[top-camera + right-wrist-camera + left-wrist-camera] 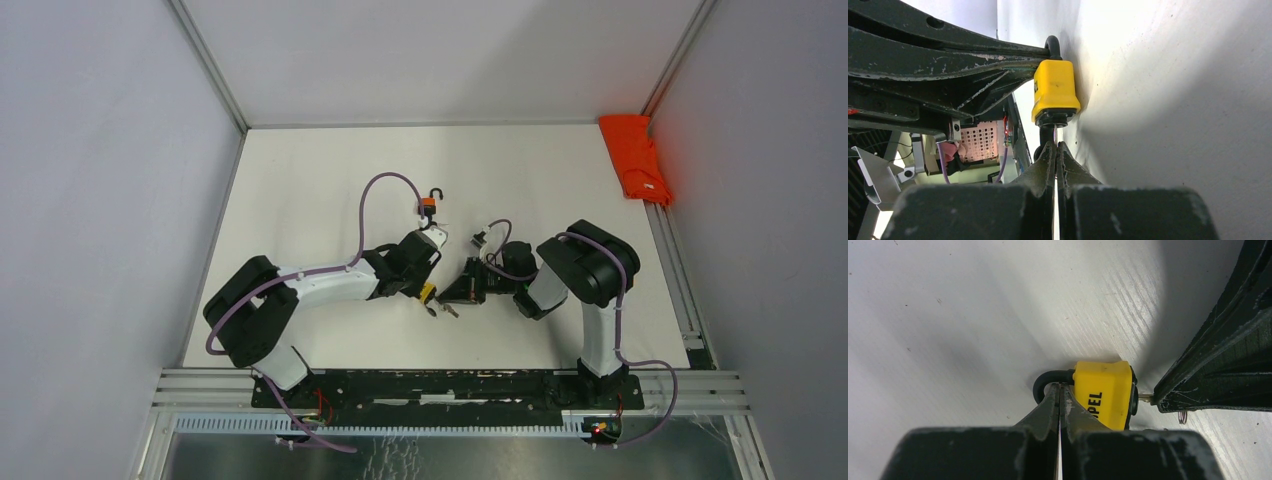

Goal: Unlock with the key

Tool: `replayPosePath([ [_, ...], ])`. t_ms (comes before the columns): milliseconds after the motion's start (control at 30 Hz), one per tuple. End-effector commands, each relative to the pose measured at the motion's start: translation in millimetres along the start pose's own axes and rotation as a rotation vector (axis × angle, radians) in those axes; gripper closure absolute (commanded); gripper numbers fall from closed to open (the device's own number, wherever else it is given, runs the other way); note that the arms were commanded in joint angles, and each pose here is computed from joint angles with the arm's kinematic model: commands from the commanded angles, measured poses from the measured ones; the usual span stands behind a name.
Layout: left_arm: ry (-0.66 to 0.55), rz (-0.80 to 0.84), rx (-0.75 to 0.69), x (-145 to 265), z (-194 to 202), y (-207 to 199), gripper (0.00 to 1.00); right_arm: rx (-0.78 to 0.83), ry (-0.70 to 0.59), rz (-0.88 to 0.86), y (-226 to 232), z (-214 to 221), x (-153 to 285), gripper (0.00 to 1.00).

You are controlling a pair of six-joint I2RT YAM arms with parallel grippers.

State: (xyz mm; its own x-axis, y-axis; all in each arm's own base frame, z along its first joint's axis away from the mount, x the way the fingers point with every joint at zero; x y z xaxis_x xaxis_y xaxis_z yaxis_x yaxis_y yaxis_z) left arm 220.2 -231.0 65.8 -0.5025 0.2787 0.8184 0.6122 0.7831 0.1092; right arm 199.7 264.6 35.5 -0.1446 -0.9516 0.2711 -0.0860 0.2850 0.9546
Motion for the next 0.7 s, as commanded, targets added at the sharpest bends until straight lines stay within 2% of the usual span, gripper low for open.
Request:
replayPosePath([
  [0,-0.060,0.027,0.055,9.3,-13.5,-3.3,0.98,0.039,-0.024,-0.040,9.4,-9.7,-6.5,1.00],
  [667,-0.045,0.059,0.103,11.7,-3.7,-8.3,0.98,-0.013,-0.085,-0.002,5.4,-12.9,-11.7,1.00],
])
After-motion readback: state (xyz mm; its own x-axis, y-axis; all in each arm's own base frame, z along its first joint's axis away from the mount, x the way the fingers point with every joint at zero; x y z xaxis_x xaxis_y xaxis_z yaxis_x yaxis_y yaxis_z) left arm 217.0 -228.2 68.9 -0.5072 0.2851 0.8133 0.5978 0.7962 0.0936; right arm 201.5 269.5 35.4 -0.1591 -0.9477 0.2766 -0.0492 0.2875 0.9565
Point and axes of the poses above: each gripper's point midway between its finger pads, its own x axis back along the fingers, its own y axis along the line the jaws close on, z = x × y, the point moved 5 cm from there along x, back along the fingers, and after that the axes turned 7 degrees about -x, right-handed, at the moved point
